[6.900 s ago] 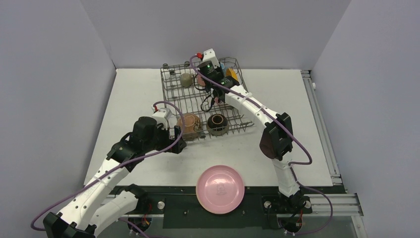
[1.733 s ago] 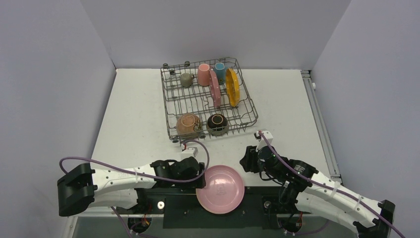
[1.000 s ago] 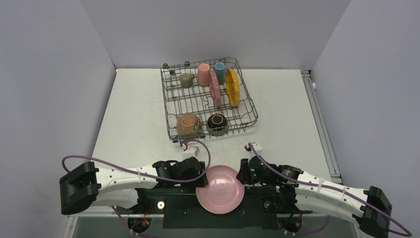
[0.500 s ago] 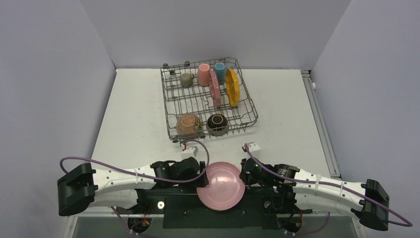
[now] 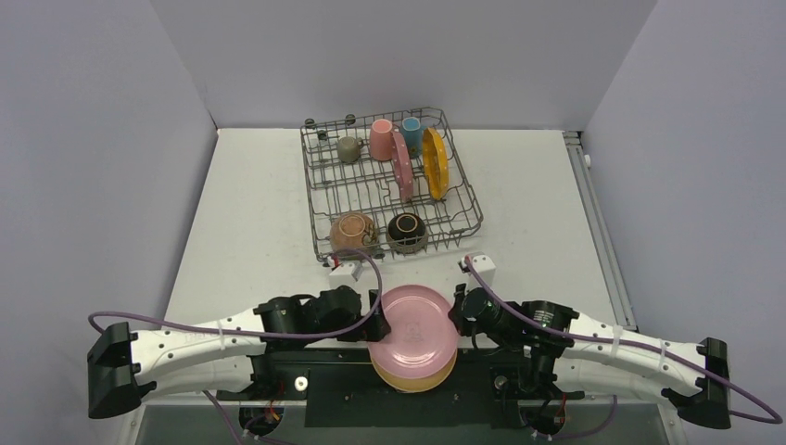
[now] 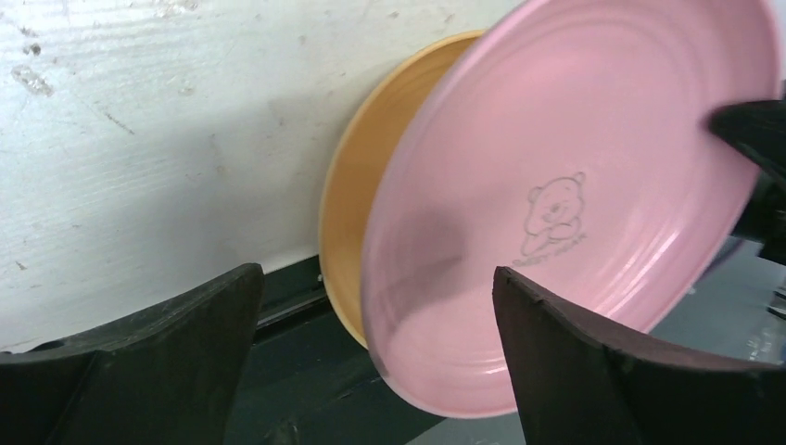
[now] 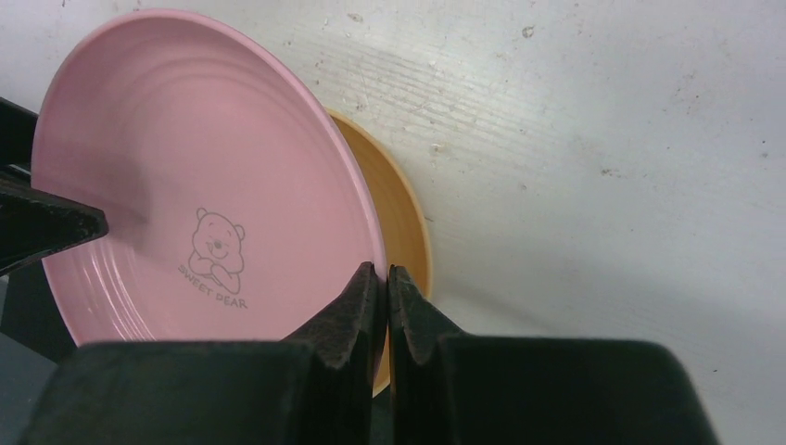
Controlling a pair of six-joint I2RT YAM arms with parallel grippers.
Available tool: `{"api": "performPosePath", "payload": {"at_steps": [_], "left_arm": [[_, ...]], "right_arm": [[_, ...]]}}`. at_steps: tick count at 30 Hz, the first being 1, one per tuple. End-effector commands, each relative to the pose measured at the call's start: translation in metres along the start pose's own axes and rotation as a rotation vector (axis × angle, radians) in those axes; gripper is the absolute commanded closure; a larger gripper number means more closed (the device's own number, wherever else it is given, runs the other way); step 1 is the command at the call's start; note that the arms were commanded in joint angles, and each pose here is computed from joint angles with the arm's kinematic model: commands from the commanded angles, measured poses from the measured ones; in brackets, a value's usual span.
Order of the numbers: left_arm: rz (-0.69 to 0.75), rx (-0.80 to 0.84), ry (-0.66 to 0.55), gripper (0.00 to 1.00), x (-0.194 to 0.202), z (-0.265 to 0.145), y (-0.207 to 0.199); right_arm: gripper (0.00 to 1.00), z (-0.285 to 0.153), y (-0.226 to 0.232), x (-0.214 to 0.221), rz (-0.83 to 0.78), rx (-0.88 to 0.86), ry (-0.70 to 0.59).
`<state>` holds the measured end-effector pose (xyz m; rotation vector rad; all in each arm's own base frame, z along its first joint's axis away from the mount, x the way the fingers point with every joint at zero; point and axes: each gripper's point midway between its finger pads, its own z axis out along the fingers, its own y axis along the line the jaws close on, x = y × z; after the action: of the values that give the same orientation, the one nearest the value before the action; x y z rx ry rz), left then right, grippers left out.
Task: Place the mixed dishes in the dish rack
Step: Pick up the plate at the center of the board.
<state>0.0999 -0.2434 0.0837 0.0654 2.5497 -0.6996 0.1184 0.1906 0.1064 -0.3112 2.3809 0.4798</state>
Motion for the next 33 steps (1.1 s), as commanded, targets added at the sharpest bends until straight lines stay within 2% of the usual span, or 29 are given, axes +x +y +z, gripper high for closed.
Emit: {"api": "performPosePath", "payload": {"at_steps": [1,12,21,23,27,28,29,31,33], "left_arm": [[0.004,0.102,-0.035,0.09,-0.016,-0.022,-0.026],[-0.022,0.247,-0.020,0.18,-0.017,-0.044,-0.047],[-0.043,0.329,-0.023,0.36,-0.016,-0.051,-0.057],[-0.046,0.346,-0.024,0.43,-0.017,-0.053,-0.059],[-0.053,0.389,-0.036,0.65,-0.021,-0.057,-0.065],[-0.057,0.397,-0.039,0.74,-0.021,-0.057,-0.065],[-0.059,0.403,-0.041,0.79,-0.022,-0.057,-0.065],[-0.066,0.408,-0.046,0.98,-0.025,-0.056,-0.065],[-0.070,0.419,-0.049,1.00,-0.027,-0.057,-0.067]], "right_arm": [[1.00,-0.015,0.015,-0.031,0.023,-0.038,-0.091],[1.00,-0.030,0.036,-0.054,0.050,-0.127,-0.142],[1.00,-0.043,0.042,-0.065,0.068,-0.176,-0.173],[1.00,-0.044,0.042,-0.065,0.071,-0.181,-0.176],[1.00,-0.043,0.042,-0.064,0.076,-0.186,-0.175],[1.00,-0.044,0.042,-0.064,0.078,-0.188,-0.176],[1.00,-0.044,0.042,-0.064,0.078,-0.190,-0.177],[1.00,-0.045,0.041,-0.064,0.085,-0.191,-0.182],[1.00,-0.046,0.040,-0.064,0.092,-0.196,-0.188]]}}
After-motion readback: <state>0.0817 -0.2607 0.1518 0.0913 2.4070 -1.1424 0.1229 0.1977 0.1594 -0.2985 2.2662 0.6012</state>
